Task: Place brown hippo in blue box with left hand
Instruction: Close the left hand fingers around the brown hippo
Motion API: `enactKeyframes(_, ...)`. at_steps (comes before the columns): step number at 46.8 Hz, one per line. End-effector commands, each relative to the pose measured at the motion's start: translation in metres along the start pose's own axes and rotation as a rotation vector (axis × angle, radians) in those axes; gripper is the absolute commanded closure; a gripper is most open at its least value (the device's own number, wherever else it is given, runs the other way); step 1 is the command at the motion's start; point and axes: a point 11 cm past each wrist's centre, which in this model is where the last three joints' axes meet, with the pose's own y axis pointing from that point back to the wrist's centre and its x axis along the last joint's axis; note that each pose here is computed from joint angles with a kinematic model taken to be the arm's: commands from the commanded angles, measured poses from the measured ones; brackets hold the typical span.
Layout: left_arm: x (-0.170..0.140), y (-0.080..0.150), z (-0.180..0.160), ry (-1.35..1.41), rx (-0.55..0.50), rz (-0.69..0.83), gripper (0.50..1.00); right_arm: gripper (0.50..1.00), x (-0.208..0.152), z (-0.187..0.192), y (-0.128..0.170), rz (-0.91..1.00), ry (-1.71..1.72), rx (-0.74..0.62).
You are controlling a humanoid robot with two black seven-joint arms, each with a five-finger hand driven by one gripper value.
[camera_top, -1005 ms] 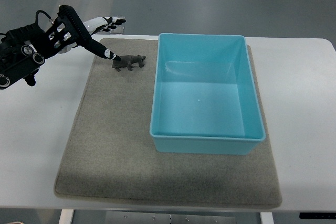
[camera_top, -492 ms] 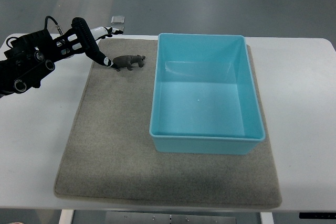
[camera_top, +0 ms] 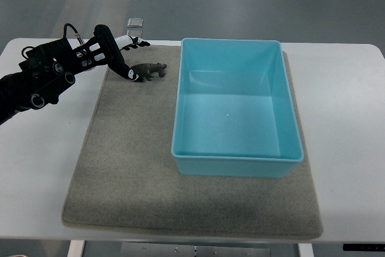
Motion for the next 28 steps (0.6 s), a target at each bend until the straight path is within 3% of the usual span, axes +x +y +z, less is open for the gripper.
enactKeyframes(1,-0.0049,-0.0035,0.0057,0.003,-0.011,-0.007,0.598,0.564,0.0,-0.0001,0.0,0.0,0.0,0.0)
enactKeyframes(28,-0.0068,-0.006,0.0085,-0.006,-0.014,0.011,0.649,0.564,0.0,-0.0001,0.0,0.0,0.0,0.0)
